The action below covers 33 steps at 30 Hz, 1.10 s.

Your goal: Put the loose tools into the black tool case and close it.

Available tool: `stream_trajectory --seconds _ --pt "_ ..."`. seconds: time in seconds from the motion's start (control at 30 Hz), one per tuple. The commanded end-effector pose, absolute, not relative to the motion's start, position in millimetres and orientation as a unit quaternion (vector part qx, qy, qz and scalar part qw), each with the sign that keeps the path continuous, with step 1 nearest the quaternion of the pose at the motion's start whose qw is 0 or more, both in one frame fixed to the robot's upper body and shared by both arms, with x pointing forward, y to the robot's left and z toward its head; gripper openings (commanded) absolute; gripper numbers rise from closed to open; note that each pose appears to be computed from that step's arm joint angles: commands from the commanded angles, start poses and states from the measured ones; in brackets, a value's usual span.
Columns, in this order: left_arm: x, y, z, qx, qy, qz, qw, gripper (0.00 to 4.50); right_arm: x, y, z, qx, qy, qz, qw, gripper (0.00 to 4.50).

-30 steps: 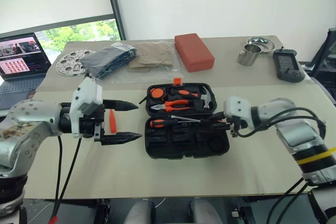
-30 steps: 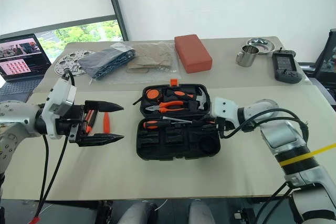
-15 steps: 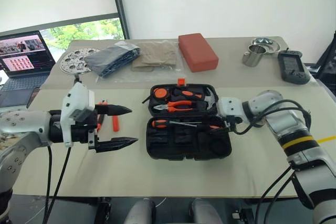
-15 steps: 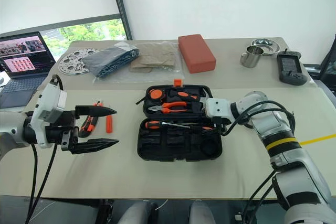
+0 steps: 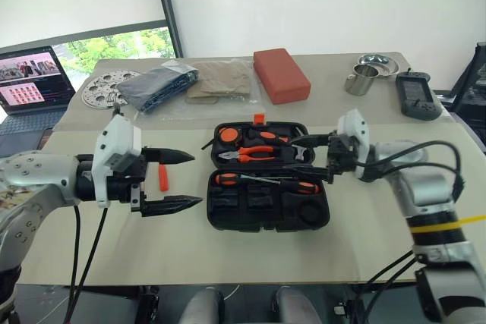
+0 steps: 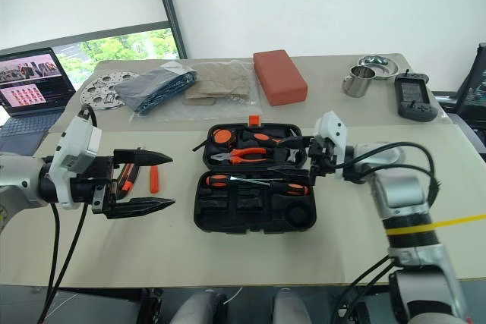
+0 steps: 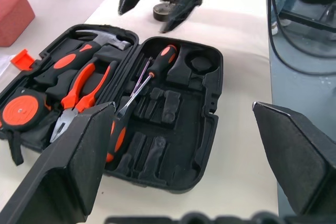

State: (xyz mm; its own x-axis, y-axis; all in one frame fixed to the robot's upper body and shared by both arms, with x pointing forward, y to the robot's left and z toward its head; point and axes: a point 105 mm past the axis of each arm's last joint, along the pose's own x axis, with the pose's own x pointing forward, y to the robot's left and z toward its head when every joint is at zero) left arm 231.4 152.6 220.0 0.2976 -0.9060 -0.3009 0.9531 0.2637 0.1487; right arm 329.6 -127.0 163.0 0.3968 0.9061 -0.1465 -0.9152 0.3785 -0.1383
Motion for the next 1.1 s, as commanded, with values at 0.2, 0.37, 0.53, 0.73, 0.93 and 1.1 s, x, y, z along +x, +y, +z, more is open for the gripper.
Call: stream_trajectory --seconds 0.2,0.37,0.53,0.73,0.93,1.1 --pt "226 149 227 0.163 0.057 -0.596 0.784 4.50 330 -127 145 -0.085 0.014 0.419 0.904 0.66" --pt "224 149 225 0.162 0.058 -0.596 0.784 4.50 327 -121 131 -0.082 0.038 0.372 0.924 0.02" --pt "223 149 223 0.162 0.058 -0.596 0.785 4.50 317 -112 116 -0.096 0.087 0.367 0.921 0.02" --pt "223 149 221 0.163 0.061 -0.596 0.784 4.50 293 -106 95 -0.127 0.153 0.418 0.886 0.02" --pt "224 150 221 0.165 0.060 -0.598 0.782 4.50 288 -115 97 -0.173 0.152 0.428 0.874 0.02" --pt "224 149 221 0.165 0.058 -0.600 0.780 4.50 298 -108 119 -0.155 0.105 0.420 0.888 0.02"
